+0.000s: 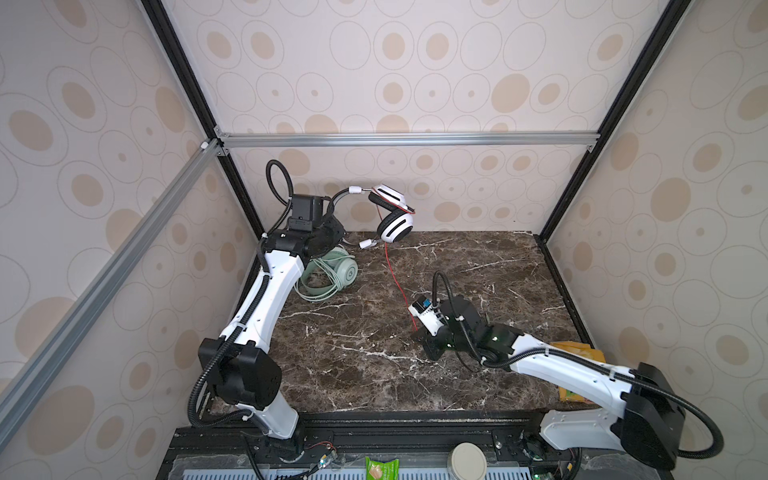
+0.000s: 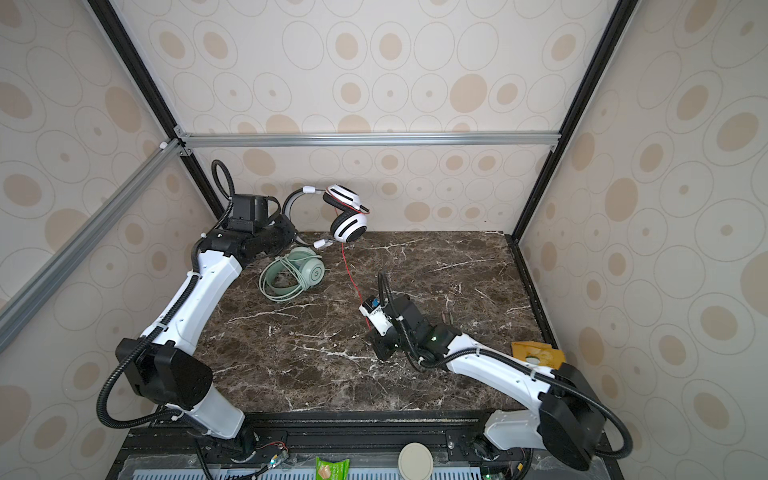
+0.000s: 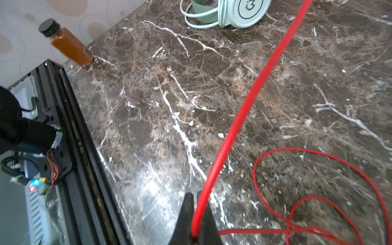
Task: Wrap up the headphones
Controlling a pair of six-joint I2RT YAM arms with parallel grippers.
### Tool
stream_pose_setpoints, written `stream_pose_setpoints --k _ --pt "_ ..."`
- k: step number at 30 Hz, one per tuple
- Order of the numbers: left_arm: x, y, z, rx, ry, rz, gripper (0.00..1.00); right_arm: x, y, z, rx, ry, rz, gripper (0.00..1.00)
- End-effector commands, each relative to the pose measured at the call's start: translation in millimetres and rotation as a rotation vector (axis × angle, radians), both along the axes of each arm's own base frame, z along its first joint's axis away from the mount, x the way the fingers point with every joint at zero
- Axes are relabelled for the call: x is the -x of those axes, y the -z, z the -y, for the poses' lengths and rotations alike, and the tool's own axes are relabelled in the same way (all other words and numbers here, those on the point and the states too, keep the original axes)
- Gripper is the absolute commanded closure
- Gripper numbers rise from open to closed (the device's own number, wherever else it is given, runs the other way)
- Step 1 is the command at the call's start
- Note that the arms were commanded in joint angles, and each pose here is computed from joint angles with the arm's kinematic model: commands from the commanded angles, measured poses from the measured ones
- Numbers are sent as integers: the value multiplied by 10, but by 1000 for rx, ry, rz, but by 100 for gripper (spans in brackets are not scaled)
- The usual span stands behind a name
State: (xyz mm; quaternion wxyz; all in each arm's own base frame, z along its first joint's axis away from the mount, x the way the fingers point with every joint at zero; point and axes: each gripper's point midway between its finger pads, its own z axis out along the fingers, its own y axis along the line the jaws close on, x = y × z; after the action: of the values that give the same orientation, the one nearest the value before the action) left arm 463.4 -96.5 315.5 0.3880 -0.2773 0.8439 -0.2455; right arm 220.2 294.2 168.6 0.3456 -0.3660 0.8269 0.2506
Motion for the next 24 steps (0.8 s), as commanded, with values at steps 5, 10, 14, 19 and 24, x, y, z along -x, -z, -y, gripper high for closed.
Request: stream_pose_setpoints --k 5,10,14,19,24 --pt "15 -187 -309 -66 -154 92 100 391 -247 384 59 -6 8 100" --pt "35 -22 -212 -95 -145 55 100 524 -278 378 39 -37 -26 100" --pt "90 3 -127 -172 -152 52 100 602 -368 336 56 -77 -39 100" --pt "163 20 -7 -292 -169 47 100 648 -499 245 94 -120 -36 100" --pt "202 62 177 -399 -151 35 100 664 -559 50 92 -161 -41 100"
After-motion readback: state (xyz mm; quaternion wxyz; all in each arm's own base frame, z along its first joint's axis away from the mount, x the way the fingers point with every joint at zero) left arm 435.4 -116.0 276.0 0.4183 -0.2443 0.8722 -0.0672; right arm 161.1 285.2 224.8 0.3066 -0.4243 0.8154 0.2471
